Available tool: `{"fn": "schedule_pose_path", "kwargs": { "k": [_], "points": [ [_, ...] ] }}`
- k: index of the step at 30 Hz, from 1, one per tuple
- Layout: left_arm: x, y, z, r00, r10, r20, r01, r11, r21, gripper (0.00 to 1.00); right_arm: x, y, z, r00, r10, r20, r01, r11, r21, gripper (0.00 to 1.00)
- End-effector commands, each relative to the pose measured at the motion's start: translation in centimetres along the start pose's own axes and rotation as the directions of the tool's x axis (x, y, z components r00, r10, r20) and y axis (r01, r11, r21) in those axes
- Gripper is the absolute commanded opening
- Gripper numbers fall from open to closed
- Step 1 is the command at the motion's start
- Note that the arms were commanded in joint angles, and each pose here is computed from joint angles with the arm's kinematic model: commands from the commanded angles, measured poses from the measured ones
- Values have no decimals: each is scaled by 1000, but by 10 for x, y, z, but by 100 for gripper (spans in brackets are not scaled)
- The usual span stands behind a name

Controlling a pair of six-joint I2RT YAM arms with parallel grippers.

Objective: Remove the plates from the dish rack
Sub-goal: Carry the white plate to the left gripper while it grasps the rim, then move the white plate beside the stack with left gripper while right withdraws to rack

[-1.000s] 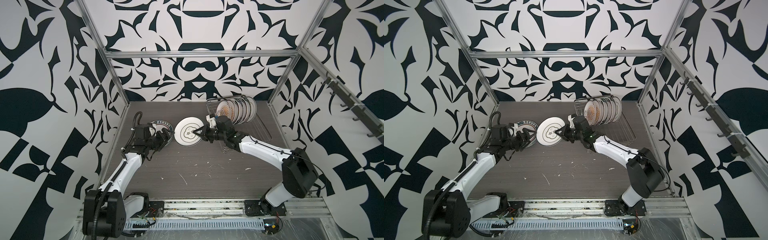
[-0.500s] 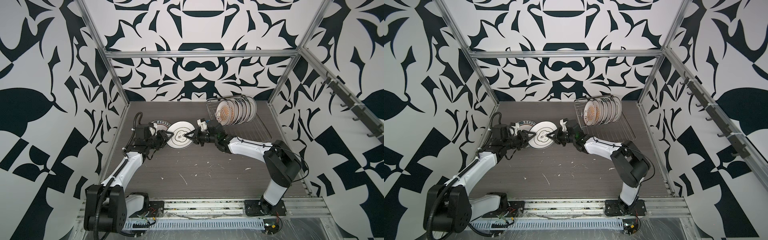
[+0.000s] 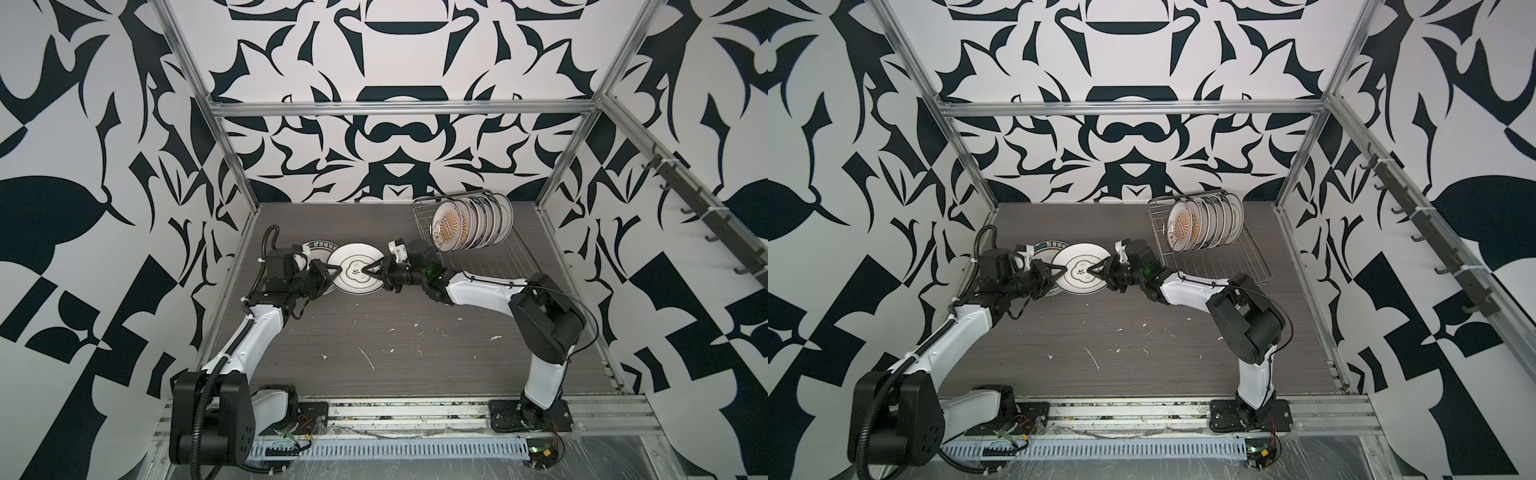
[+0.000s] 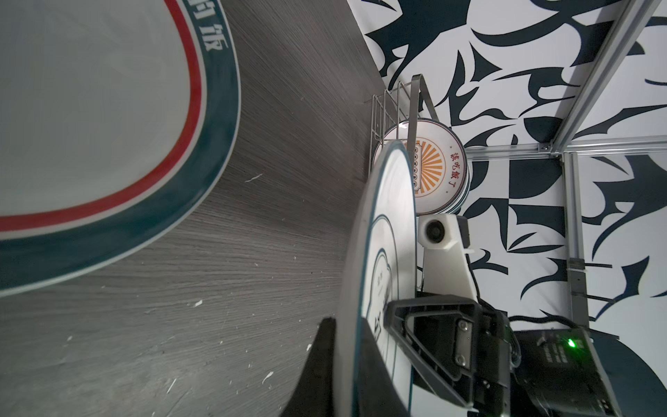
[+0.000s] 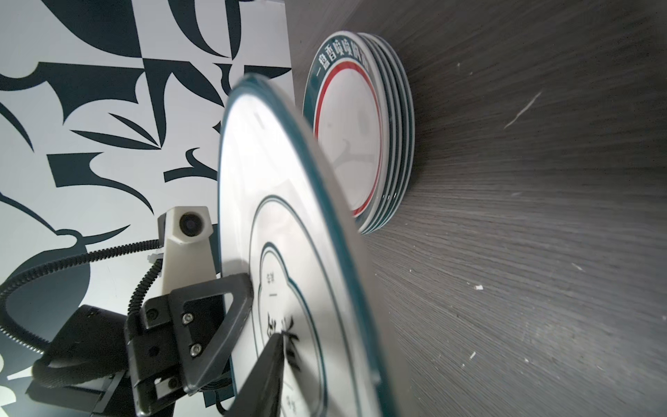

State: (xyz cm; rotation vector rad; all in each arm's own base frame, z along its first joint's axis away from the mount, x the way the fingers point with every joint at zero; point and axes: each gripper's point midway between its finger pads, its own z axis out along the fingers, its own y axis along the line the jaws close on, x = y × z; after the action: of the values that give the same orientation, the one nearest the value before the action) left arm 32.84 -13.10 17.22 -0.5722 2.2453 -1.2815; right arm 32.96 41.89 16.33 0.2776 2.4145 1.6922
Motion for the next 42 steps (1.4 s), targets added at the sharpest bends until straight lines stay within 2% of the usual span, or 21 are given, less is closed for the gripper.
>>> {"fn": "schedule_pose_path", "kwargs": {
  "k": [1, 3, 6, 9, 11, 13, 18, 19, 25, 29, 33, 39, 42],
  "points": [
    [12, -2, -6, 999, 5, -52, -4, 1000, 15, 0, -1, 63, -5, 992, -129, 19, 130, 981, -142, 46],
    [11, -3, -11, 999, 4, -49, -4, 1000, 2, 0, -2, 61, -4, 988, -151, 18, 152, 983, -105, 51],
    [9, -5, -19, 999, -4, -36, 3, 1000, -17, 0, -9, 49, -8, 973, -231, 23, 229, 972, 54, 56],
    [10, -2, -28, 999, -11, -40, 8, 998, -62, 0, -23, 45, -21, 937, -348, 27, 333, 914, 233, 65],
    [13, -2, -33, 999, -11, -47, 7, 996, -87, 0, -35, 45, -34, 907, -420, 37, 384, 859, 340, 70],
    [16, -1, -36, 999, -19, -51, 14, 994, -105, 0, -45, 48, -46, 882, -470, 42, 417, 818, 397, 78],
    [22, -1, -42, 998, -19, -61, 11, 992, -124, 0, -65, 57, -80, 823, -565, 58, 463, 727, 508, 92],
    [22, -1, -42, 998, -17, -62, 9, 992, -123, 0, -68, 57, -88, 812, -581, 57, 466, 704, 536, 99],
    [21, 0, -32, 997, -13, -78, 2, 991, -131, 0, -82, 56, -141, 758, -648, 71, 450, 599, 662, 99],
    [22, -4, -13, 995, 16, -100, -30, 990, -139, 0, -88, 48, -179, 740, -667, 90, 416, 558, 718, 99],
    [23, -5, 8, 992, 30, -124, -49, 986, -159, 0, -95, 36, -216, 742, -659, 119, 369, 551, 748, 99],
    [20, -5, 43, 985, 52, -163, -80, 983, -165, 0, -97, 12, -260, 764, -624, 163, 301, 569, 765, 100],
    [17, 0, 64, 981, 62, -184, -96, 979, -180, 0, -97, -1, -277, 771, -615, 168, 272, 556, 786, 99]
  ]
}}
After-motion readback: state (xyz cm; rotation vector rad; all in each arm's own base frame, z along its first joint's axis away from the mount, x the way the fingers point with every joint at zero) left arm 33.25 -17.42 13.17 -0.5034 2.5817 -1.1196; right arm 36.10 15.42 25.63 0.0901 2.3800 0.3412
